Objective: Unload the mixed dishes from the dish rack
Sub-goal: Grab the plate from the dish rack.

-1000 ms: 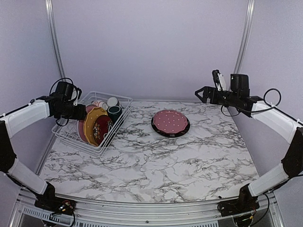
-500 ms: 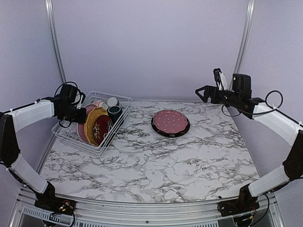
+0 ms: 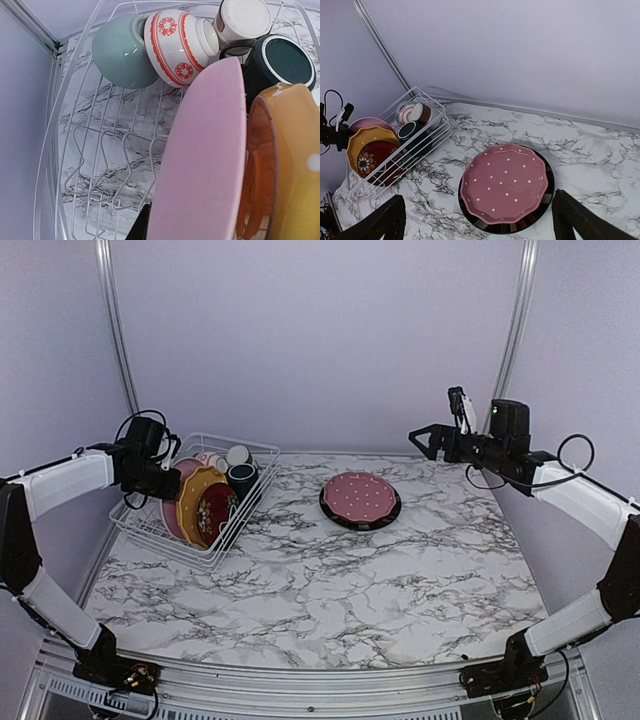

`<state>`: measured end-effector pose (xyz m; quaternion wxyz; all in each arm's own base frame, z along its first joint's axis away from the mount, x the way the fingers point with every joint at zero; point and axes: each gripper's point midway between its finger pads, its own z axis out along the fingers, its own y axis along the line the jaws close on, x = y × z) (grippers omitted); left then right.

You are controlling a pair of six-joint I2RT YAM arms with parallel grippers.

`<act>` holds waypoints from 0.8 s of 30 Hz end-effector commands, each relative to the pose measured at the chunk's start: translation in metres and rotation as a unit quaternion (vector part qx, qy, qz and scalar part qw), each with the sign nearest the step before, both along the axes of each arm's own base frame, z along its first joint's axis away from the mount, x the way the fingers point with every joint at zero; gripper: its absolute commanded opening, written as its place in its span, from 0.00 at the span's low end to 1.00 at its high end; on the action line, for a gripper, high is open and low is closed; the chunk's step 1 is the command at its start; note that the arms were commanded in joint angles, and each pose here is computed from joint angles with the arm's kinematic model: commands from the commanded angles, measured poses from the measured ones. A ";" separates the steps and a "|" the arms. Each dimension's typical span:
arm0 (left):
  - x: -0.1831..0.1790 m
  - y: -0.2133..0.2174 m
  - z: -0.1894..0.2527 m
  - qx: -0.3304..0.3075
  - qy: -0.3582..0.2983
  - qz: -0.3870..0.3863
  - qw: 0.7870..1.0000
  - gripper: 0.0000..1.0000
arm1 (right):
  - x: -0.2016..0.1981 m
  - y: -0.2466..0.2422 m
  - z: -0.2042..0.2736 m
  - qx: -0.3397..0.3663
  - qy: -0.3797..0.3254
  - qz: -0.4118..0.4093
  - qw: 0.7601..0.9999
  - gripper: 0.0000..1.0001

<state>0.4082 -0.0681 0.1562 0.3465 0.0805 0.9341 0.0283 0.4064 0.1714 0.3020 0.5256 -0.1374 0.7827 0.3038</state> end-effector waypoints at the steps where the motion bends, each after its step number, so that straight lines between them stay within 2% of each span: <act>1: -0.001 -0.003 0.047 -0.047 -0.044 0.022 0.998 0.06 | -0.004 0.004 0.010 0.016 -0.013 0.013 1.000 0.98; 6: -0.002 0.001 0.073 -0.042 -0.070 0.031 0.996 0.04 | -0.005 0.005 0.008 0.019 -0.008 0.017 1.000 0.98; 16: -0.012 0.029 0.123 0.020 -0.124 0.081 0.989 0.02 | -0.004 0.006 0.011 0.024 -0.018 0.019 0.999 0.98; 24: -0.020 0.027 0.169 -0.012 -0.173 0.081 0.981 0.02 | -0.004 0.008 0.011 0.032 -0.016 0.024 0.999 0.98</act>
